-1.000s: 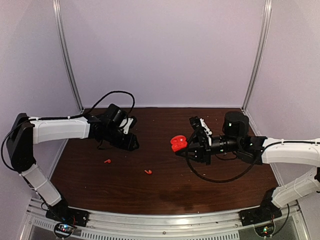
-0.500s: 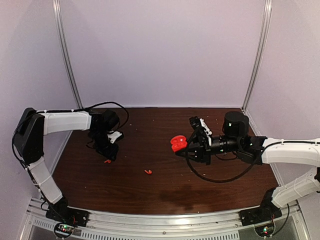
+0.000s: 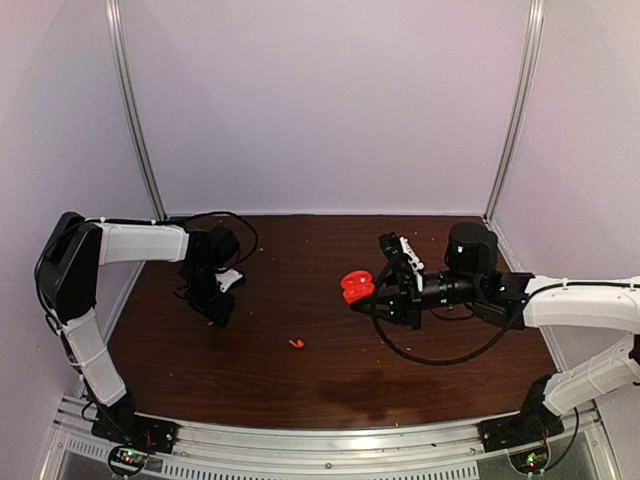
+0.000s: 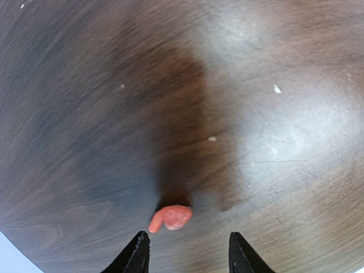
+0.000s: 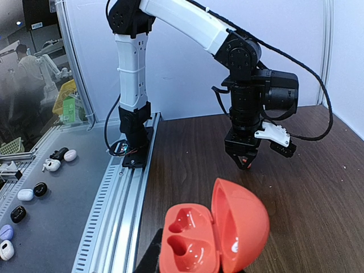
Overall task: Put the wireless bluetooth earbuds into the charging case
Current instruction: Pick up the left earbud from the center of the board.
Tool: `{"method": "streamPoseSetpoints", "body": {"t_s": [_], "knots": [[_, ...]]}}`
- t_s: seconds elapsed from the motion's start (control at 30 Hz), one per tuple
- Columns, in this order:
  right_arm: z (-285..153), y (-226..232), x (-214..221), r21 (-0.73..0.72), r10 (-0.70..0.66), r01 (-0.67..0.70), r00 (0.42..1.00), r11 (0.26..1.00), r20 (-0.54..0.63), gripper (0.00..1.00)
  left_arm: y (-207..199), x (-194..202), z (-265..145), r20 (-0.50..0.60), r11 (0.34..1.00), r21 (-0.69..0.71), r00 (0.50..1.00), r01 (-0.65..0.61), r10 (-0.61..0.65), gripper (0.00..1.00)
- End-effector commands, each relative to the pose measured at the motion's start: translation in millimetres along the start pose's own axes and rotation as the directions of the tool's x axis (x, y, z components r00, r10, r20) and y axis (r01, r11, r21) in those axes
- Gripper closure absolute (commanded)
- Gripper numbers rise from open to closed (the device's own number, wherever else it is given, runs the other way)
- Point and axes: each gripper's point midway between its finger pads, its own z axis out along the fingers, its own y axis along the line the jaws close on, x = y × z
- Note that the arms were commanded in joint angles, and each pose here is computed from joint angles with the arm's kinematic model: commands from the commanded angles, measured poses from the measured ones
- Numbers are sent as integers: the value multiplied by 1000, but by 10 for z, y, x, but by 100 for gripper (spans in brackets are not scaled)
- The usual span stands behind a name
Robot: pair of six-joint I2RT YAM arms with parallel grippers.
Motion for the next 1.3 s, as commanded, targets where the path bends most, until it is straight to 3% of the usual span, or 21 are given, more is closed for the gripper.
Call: {"method": "streamPoseSetpoints", "body": {"t_s": [0.0,0.27,0.47,0.73,1.27], "knots": [[13,11,9,-2,8,-8,1000,1000,2,96,114,-86,21,23,1000,4,999,24,-24,52],[11,15,1,-4,7,-7,1000,1000,3,96,133,-126,92,24,997,59,999,43,-45,55],[1,24,-5,-4,3,-3,1000,1000,4,96,-95,-124,112,27,978,201,998,50,-56,58],[0,27,-5,-5,4,-4,1000,1000,6,96,-240,-70,22,17,956,280,995,87,-95,63],[12,4,11,1,10,-10,1000,1000,0,96,-122,-185,101,-28,994,101,999,45,-42,65]]}}
